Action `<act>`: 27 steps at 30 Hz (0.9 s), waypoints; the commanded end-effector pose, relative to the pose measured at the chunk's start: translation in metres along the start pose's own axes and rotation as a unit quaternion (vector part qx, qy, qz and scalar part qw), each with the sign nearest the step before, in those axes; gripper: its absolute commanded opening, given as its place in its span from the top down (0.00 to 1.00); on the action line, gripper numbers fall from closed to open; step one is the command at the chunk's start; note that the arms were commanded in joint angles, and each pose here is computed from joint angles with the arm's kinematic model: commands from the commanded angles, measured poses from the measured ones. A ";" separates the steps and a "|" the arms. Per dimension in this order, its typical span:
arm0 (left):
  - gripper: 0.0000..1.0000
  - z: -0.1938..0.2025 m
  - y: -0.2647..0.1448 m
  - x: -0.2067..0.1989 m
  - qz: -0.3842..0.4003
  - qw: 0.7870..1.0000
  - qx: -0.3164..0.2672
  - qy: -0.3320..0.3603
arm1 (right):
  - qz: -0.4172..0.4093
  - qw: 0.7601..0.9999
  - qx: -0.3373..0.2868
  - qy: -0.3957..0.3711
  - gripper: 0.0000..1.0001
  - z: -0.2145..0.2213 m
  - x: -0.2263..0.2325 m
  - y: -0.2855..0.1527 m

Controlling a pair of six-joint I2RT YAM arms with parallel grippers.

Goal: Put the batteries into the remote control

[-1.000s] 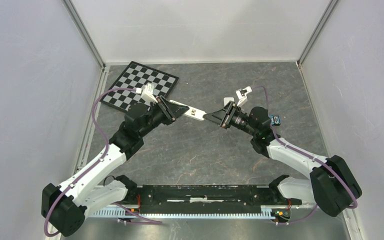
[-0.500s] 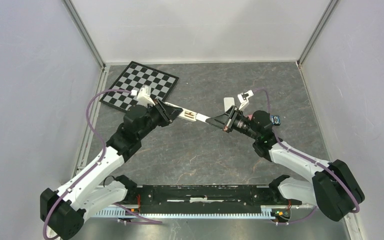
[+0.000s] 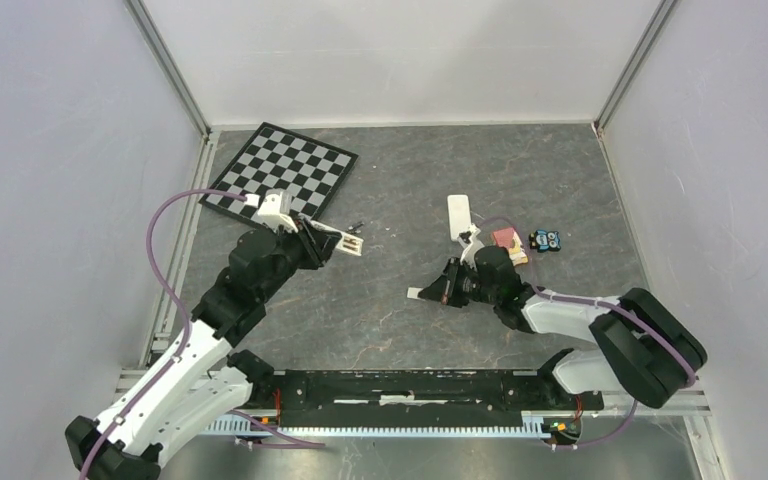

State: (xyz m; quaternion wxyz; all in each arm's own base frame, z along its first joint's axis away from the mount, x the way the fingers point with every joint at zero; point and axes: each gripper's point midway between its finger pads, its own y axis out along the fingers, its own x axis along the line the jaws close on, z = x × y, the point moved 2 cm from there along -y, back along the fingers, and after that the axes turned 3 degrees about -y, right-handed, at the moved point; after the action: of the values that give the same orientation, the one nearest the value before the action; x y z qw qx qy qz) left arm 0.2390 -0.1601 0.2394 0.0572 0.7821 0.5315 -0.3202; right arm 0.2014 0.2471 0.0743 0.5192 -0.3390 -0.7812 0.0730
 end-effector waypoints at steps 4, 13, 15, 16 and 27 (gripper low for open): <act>0.98 -0.001 -0.024 -0.040 0.148 0.982 0.018 0.117 | 0.057 0.998 0.026 -0.029 0.96 0.017 -0.031 0.008; 0.98 0.005 -0.043 -0.062 0.230 0.959 0.044 0.158 | 0.074 0.987 -0.017 -0.140 0.20 -0.021 -0.012 -0.004; 0.98 0.007 -0.047 -0.069 0.252 0.953 0.058 0.161 | 0.010 0.979 -0.032 -0.200 0.17 -0.037 0.021 -0.008; 0.98 0.009 -0.050 -0.073 0.266 0.948 0.066 0.165 | -0.030 0.972 -0.044 -0.230 0.17 -0.045 0.043 -0.012; 0.98 0.025 -0.086 -0.105 0.406 0.883 0.133 0.194 | -0.373 0.827 -0.026 -0.419 0.08 -0.031 0.188 -0.072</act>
State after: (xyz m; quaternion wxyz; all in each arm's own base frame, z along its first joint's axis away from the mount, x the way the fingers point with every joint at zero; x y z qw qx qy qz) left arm 0.1517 -0.2103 0.2768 -0.0296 0.9509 0.2115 -0.2241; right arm 0.1742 0.2890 0.2346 0.2000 -0.0727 -0.9771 0.0025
